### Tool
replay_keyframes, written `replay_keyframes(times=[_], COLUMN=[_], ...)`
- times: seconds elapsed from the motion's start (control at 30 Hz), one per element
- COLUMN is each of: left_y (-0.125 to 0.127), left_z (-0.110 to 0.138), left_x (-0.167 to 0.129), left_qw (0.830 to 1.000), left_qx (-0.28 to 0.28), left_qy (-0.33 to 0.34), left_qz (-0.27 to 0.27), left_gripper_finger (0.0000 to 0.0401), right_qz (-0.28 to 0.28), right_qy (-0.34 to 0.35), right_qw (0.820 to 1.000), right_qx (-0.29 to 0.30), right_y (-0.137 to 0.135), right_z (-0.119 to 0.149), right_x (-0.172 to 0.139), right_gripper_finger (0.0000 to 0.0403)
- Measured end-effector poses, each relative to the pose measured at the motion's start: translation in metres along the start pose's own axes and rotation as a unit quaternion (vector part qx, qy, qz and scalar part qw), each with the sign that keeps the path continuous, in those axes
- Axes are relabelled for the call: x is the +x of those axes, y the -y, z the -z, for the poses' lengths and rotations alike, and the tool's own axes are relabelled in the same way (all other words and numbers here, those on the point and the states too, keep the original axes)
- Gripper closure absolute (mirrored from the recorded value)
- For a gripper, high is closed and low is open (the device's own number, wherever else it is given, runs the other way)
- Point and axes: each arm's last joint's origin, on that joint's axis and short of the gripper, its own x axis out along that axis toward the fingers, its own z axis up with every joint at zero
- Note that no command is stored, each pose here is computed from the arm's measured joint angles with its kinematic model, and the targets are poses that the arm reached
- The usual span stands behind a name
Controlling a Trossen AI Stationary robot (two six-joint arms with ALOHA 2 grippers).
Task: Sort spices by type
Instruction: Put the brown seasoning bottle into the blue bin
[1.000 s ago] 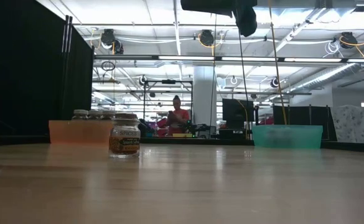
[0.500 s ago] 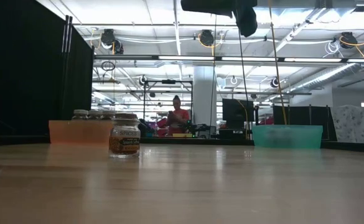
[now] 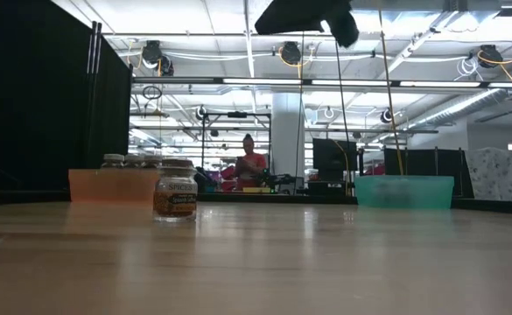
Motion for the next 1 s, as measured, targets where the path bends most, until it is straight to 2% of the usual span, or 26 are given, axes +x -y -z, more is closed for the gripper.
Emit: replay_keyframes(times=[0.07,0.17,0.33,0.47,0.67,0.83,1.0], left_y=[-0.011,-0.030,-0.052,-0.058,-0.062,-0.062,-0.061], left_z=[0.008,0.022,0.041,0.042,0.046,0.046,0.046], left_x=[0.001,-0.002,-0.020,-0.042,-0.052,-0.051,-0.053], left_qw=[1.000,1.000,0.998,0.984,0.963,0.958,0.958], left_qx=[0.020,0.012,-0.004,-0.015,-0.049,-0.071,-0.066], left_qy=[-0.004,-0.013,0.043,0.150,0.183,0.194,0.193], left_qz=[0.000,-0.009,-0.042,-0.097,-0.194,-0.200,-0.201], left_gripper_finger=[0.0396,0.0396,0.0397,0.0397,0.0398,0.0398,0.0399], right_qz=[0.004,-0.011,-0.073,-0.089,-0.096,-0.088,-0.085], right_qy=[-0.029,-0.060,-0.088,-0.108,-0.128,-0.148,-0.152], right_qw=[0.999,0.998,0.993,0.989,0.985,0.983,0.982], right_qx=[-0.015,-0.021,-0.037,-0.048,-0.070,-0.064,-0.066], right_y=[0.004,0.009,0.011,0.006,-0.010,-0.016,-0.019], right_z=[-0.013,-0.027,-0.036,-0.029,-0.009,0.008,0.016], right_x=[0.003,0.008,0.011,0.011,0.016,0.026,0.033], right_gripper_finger=[0.0403,0.0403,0.0403,0.0403,0.0403,0.0403,0.0403])
